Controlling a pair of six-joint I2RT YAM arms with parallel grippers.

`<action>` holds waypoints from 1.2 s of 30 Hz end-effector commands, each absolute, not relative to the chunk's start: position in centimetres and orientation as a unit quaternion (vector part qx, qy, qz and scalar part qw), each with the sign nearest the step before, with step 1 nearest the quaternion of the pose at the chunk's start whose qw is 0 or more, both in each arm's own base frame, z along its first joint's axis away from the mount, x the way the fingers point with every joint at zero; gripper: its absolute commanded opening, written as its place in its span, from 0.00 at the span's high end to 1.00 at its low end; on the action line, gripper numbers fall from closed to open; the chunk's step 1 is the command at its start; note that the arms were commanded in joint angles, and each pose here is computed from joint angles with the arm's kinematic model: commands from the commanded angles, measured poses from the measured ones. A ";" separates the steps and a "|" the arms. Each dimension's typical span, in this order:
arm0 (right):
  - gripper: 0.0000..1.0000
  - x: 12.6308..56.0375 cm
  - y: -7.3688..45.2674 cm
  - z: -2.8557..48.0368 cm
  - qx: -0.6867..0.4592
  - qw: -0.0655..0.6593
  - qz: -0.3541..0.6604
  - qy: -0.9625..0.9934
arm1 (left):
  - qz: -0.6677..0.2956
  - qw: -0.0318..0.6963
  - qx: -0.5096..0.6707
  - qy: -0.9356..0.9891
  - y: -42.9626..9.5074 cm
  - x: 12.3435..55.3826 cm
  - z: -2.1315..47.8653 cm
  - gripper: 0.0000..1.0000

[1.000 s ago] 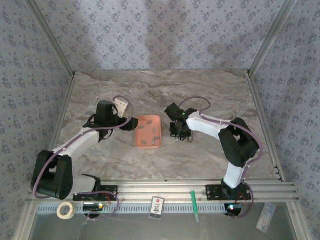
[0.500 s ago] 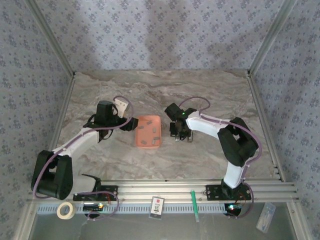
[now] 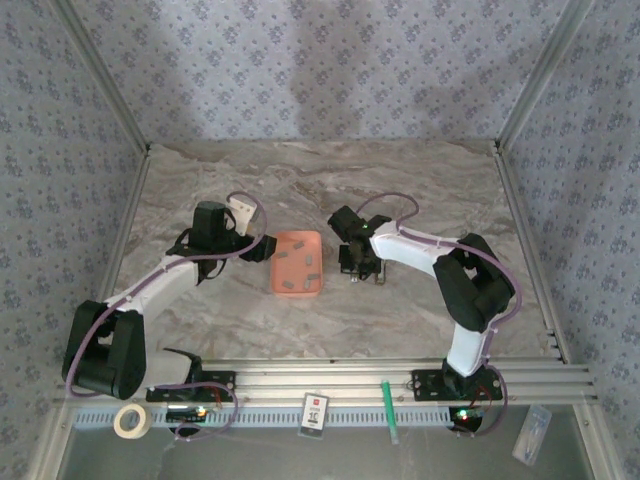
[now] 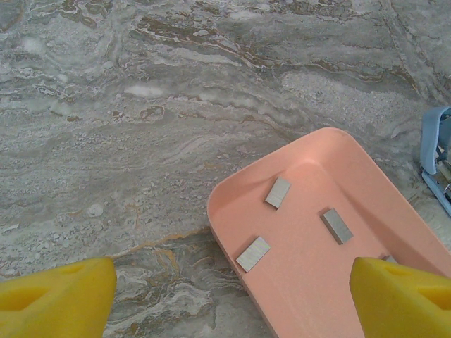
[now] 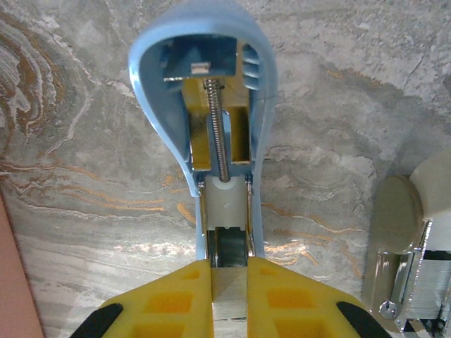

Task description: Load the staples into the stapler

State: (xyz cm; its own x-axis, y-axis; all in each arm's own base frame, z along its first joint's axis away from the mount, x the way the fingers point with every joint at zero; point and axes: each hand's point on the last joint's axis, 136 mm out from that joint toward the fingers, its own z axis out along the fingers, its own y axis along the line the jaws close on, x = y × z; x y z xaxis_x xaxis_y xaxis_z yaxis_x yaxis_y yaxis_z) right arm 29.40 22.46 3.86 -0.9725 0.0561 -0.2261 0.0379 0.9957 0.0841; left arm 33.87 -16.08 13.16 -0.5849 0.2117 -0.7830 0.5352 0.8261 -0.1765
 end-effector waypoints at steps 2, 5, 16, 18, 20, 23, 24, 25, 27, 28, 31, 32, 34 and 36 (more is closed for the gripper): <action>0.85 29.2 21.8 3.3 0.012 0.102 0.006 0.995 | -0.210 0.414 0.230 0.855 -16.8 34.3 14.5 0.14; 0.86 29.2 21.7 3.5 0.012 0.104 0.000 0.994 | -0.210 0.414 0.230 0.855 -16.8 34.3 14.5 0.14; 0.86 29.5 21.7 4.1 0.010 0.116 -0.002 0.993 | -0.211 0.415 0.231 0.854 -16.8 34.3 14.6 0.14; 0.86 29.3 21.7 3.9 0.011 0.112 -0.002 0.994 | -0.211 0.416 0.231 0.854 -16.8 34.2 14.7 0.14; 0.86 29.2 21.6 3.7 0.010 0.109 -0.003 0.994 | -0.211 0.415 0.230 0.854 -16.8 34.2 14.6 0.14; 0.86 29.0 21.7 3.4 0.008 0.104 -0.004 0.995 | -0.211 0.416 0.230 0.854 -16.8 34.2 14.7 0.14; 0.86 29.0 21.6 3.3 0.008 0.103 -0.004 0.995 | -0.211 0.416 0.230 0.854 -16.8 34.3 14.7 0.14; 0.86 28.9 21.6 3.3 0.007 0.101 -0.006 0.995 | -0.211 0.416 0.231 0.854 -16.8 34.2 14.7 0.14; 0.86 28.9 21.4 3.2 0.005 0.100 -0.012 0.995 | -0.211 0.415 0.230 0.854 -16.8 34.2 14.7 0.14; 0.86 28.9 21.3 3.1 0.004 0.099 -0.015 0.995 | -0.211 0.415 0.230 0.855 -16.8 34.2 14.6 0.14; 0.86 28.8 21.3 3.1 -0.001 0.099 -0.019 0.995 | -0.211 0.415 0.231 0.854 -16.9 34.3 14.6 0.14; 0.86 28.8 21.3 3.1 -0.003 0.098 -0.018 0.995 | -0.211 0.415 0.231 0.854 -16.9 34.2 14.6 0.14; 0.86 28.7 21.3 3.1 -0.006 0.097 -0.021 0.995 | -0.211 0.415 0.231 0.855 -16.9 34.2 14.6 0.14; 0.86 28.5 21.1 3.2 -0.006 0.095 -0.026 0.995 | -0.211 0.415 0.231 0.854 -16.9 34.2 14.6 0.14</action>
State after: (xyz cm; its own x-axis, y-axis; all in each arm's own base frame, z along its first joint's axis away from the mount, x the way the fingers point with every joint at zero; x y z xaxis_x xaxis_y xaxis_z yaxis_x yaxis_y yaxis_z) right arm 29.45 22.15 3.86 -0.9728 0.0153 -0.2312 0.0106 0.9997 0.0218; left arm 33.88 -16.10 13.19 -0.5843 0.2117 -0.7835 0.5359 0.8256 -0.1765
